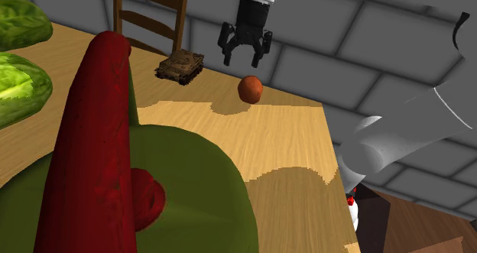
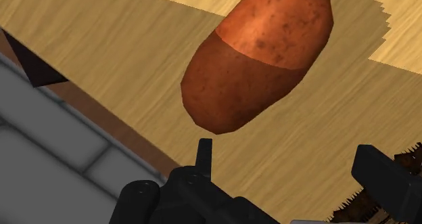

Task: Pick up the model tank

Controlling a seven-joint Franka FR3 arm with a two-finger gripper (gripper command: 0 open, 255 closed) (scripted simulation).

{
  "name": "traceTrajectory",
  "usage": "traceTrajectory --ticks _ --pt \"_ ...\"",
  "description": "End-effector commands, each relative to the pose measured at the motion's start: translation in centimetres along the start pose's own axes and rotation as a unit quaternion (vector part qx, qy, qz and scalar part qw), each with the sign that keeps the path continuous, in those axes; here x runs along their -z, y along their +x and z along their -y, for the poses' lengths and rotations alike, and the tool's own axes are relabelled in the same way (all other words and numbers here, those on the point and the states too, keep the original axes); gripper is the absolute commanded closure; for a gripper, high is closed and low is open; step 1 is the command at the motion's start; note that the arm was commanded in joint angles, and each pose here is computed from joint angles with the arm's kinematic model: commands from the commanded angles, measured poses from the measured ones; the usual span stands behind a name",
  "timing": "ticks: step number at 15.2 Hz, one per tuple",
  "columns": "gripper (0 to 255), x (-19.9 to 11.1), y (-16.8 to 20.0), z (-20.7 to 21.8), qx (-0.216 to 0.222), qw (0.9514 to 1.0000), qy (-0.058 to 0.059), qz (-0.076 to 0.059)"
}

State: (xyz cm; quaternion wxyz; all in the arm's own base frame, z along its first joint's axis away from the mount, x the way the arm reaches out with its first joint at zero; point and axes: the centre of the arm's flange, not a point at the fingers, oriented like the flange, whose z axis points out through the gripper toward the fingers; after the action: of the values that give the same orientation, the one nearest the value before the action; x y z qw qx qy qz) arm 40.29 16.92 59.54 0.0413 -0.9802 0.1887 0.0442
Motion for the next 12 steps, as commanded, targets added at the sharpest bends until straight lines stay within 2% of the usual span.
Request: traceTrajectory --ticks 1,6,12 --pt "0 0.6 0.6 2.7 -0.023 0.9997 0.001 -0.001" --pt "0 1.8 2.9 8.7 -0.076 0.9971 0.002 -0.004" --pt "0 3.3 6.4 15.5 -0.138 0.9904 0.002 -0.007"
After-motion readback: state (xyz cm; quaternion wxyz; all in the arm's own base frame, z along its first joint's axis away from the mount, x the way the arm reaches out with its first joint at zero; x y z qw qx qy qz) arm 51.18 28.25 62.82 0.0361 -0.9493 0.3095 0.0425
